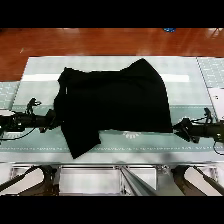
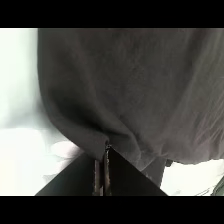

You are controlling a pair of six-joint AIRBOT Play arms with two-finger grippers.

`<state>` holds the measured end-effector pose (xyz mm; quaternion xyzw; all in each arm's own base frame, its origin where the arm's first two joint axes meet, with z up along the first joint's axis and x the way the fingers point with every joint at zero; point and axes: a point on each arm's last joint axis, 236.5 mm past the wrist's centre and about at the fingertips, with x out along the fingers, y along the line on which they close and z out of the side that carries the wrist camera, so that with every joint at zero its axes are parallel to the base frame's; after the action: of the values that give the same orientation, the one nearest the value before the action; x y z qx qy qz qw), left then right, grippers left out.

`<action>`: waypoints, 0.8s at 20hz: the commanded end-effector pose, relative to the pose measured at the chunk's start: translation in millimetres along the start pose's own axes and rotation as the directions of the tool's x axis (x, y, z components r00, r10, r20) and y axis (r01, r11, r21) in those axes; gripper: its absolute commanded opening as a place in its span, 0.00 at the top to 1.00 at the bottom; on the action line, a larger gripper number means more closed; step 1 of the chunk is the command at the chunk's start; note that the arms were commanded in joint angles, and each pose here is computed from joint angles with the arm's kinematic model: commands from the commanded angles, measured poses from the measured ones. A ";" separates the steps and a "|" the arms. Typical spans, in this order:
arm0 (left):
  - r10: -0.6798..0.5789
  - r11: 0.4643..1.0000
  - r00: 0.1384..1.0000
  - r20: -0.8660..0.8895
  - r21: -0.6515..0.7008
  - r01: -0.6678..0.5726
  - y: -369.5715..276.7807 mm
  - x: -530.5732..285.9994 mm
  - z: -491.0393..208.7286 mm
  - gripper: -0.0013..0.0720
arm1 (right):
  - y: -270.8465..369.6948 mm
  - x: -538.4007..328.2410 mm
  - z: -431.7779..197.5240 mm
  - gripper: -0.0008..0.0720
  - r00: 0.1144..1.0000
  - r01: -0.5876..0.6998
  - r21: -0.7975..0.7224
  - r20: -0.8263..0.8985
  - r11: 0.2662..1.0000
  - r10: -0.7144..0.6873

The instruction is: Fold the shirts.

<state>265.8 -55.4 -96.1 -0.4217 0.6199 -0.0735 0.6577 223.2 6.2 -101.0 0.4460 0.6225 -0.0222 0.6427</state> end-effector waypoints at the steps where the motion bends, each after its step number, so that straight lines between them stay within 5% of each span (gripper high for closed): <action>1: -0.002 1.000 1.000 -0.003 0.001 0.002 -0.7 0.0 -0.5 0.96 | 15.6 23.8 9.3 0.43 0.999 -0.042 0.013 0.002 0.999 0.042; 2: -0.002 1.000 1.000 -0.003 0.001 0.002 -0.7 0.0 -0.4 0.96 | 24.6 27.3 16.0 0.44 0.998 -0.066 0.011 0.016 0.998 0.065; 3: -0.002 1.000 1.000 -0.002 0.001 0.002 -0.8 -0.1 -0.2 0.96 | 37.4 29.7 21.4 0.57 0.995 -0.093 -0.017 0.020 0.996 0.094; 5: -0.007 1.000 1.000 0.012 0.006 0.007 -3.1 -1.4 4.0 0.96 | 75.3 29.1 27.3 0.95 0.985 -0.167 -0.164 0.003 0.972 0.170; 7: -0.045 0.998 0.997 0.060 0.042 0.043 -22.7 -13.3 21.8 0.96 | 118.7 11.2 34.4 0.95 0.978 -0.206 -0.296 -0.020 0.933 0.210; 10: -0.294 0.948 0.926 0.236 0.197 0.251 -126.1 -79.8 72.0 0.96 | 206.0 -64.8 66.0 0.95 0.956 -0.229 -0.507 0.045 0.831 0.291; 13: -0.568 0.784 0.718 0.402 0.530 0.323 -255.0 -204.2 97.1 0.96 | 302.5 -192.5 92.7 0.95 0.877 -0.089 -0.725 0.268 0.683 0.399; 16: -0.706 0.617 0.541 0.457 0.772 0.153 -350.6 -326.5 66.5 0.96 | 359.8 -323.8 75.4 0.95 0.717 0.187 -0.796 0.512 0.576 0.473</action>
<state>417.4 -37.2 220.0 -0.3764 0.2547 -0.2302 0.8605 432.8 20.8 224.2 0.2157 0.3479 0.1945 0.8914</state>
